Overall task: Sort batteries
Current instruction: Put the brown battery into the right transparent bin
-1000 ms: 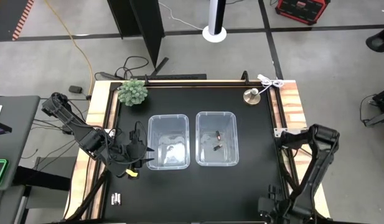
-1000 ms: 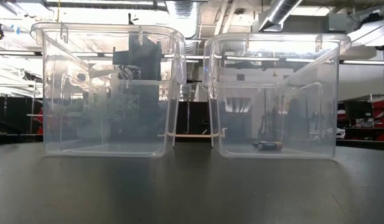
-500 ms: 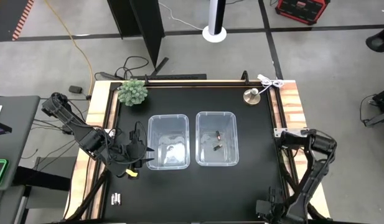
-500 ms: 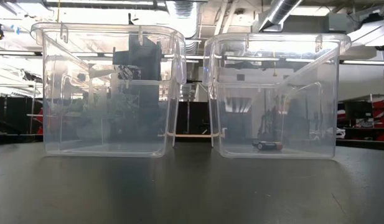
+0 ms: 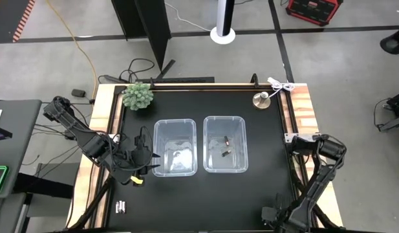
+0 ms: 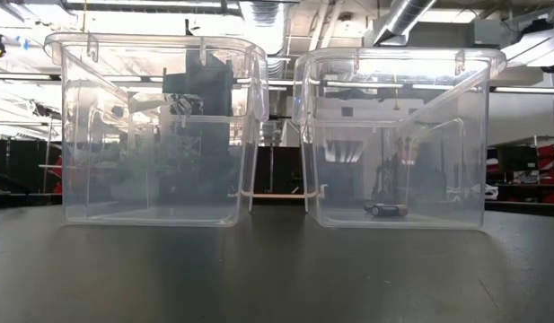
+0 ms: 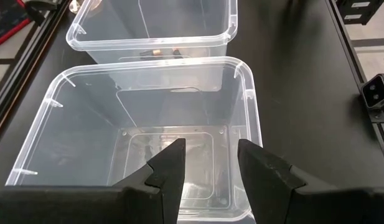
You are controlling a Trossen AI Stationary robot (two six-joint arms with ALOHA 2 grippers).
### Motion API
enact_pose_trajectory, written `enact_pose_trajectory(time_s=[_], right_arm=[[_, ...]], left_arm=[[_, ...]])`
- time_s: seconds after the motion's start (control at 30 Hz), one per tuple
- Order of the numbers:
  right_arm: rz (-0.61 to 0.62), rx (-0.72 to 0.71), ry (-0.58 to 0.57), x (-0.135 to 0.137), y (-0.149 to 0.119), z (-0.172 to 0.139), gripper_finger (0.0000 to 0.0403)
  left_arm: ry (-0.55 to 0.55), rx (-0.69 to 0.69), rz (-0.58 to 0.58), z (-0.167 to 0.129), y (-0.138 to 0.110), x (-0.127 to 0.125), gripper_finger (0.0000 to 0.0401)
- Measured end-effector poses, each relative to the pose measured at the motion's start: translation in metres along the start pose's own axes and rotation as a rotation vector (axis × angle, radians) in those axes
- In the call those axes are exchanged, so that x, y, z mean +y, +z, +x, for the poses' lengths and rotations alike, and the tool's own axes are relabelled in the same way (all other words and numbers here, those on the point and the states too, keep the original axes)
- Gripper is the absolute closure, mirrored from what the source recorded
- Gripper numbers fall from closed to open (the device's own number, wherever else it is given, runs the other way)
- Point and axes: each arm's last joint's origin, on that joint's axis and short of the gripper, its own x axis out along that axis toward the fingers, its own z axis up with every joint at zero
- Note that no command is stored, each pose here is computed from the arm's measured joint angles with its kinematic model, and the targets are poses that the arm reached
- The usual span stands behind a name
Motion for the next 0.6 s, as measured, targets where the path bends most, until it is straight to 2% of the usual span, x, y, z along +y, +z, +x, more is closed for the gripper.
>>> enact_pose_trajectory(time_s=[0.13, 0.43, 0.6], right_arm=[[0.008, 0.004, 0.004, -0.001, 0.006, 0.000, 0.0392], [0.006, -0.036, 0.025, -0.004, 0.013, -0.006, 0.0396], [0.010, -0.184, 0.016, -0.012, 0.018, -0.024, 0.0398]], left_arm=[[0.000, 0.000, 0.017, 0.000, 0.000, 0.000, 0.0257], [0.000, 0.000, 0.020, 0.000, 0.000, 0.000, 0.0257], [0.000, 0.000, 0.021, 0.000, 0.000, 0.000, 0.0257]])
